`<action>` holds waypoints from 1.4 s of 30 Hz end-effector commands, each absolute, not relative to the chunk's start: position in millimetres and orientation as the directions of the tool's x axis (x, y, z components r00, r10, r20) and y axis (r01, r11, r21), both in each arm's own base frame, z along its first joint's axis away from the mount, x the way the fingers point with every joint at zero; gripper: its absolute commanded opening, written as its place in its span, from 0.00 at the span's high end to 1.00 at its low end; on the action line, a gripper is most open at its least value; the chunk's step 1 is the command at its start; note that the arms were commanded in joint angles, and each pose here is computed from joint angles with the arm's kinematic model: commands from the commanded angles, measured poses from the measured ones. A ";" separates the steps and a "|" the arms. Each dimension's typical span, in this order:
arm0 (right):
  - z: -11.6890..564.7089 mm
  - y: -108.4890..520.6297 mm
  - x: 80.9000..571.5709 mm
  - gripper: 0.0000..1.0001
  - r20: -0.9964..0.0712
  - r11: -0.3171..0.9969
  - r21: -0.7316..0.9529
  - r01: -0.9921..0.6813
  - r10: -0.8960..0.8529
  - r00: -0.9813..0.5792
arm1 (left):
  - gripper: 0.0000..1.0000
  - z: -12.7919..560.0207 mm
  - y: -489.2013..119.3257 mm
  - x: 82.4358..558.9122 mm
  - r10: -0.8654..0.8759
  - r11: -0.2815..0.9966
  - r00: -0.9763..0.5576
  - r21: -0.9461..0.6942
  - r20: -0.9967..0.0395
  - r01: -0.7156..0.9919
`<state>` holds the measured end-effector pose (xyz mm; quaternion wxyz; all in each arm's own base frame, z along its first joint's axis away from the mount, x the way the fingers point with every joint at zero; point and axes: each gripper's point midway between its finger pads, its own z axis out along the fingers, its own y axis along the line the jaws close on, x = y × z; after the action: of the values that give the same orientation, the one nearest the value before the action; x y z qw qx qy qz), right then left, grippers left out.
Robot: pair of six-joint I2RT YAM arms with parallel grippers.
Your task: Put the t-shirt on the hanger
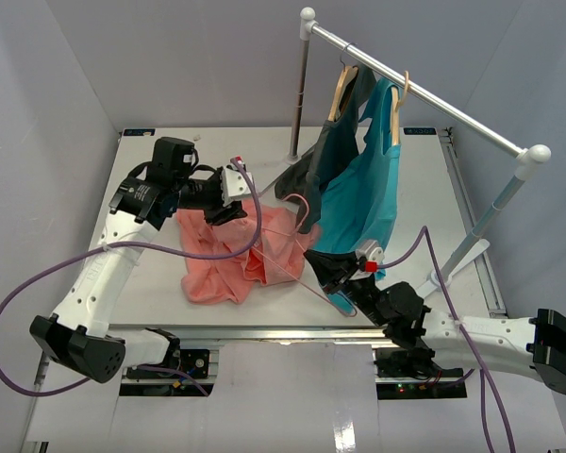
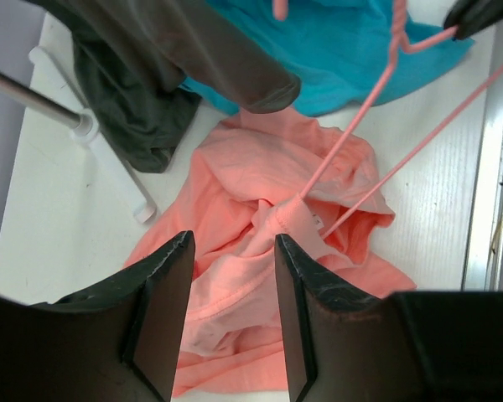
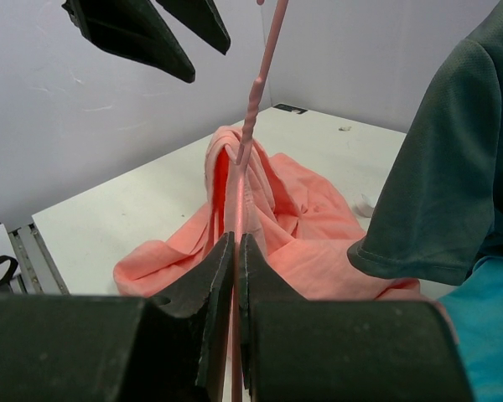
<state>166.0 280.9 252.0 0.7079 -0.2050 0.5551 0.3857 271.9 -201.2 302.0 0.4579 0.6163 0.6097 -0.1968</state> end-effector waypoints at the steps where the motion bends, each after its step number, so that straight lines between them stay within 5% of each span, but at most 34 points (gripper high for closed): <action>1: 285.1 269.1 162.3 0.92 -0.893 0.599 0.173 -0.782 0.431 0.133 | 0.46 288.8 -214.5 248.2 0.564 -0.007 0.223 0.266 -0.795 0.964; 16: 282.0 267.4 159.9 0.92 -0.894 0.590 0.166 -0.790 0.428 0.131 | 0.47 251.5 -199.1 270.7 0.705 0.000 0.260 0.367 -0.660 0.930; 27: 280.4 270.3 159.7 0.92 -0.901 0.584 0.159 -0.796 0.415 0.125 | 0.48 230.6 -214.2 275.1 0.696 -0.061 0.218 0.245 -0.685 0.968; 29: 279.6 270.6 161.6 0.92 -0.903 0.590 0.156 -0.792 0.410 0.128 | 0.55 227.7 -220.6 266.8 0.674 -0.081 0.190 0.184 -0.714 0.980; 31: 279.4 271.4 163.6 0.92 -0.905 0.594 0.154 -0.790 0.405 0.129 | 0.75 220.3 -231.0 255.3 0.651 -0.112 0.136 0.084 -0.747 0.990; 35: 279.4 270.9 168.2 0.92 -0.906 0.604 0.160 -0.781 0.405 0.127 | 1.00 246.7 -253.7 233.9 0.523 -0.182 0.082 -0.017 -0.848 0.983; 42: 297.4 265.8 173.9 0.92 -0.893 0.621 0.152 -0.769 0.420 0.162 | 0.98 257.2 -259.5 219.1 0.511 -0.197 0.059 -0.050 -0.857 0.979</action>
<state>179.6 261.7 257.8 0.7279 -0.1812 0.5502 0.3669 268.4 -220.3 200.4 0.2554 0.6792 0.6324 -0.2711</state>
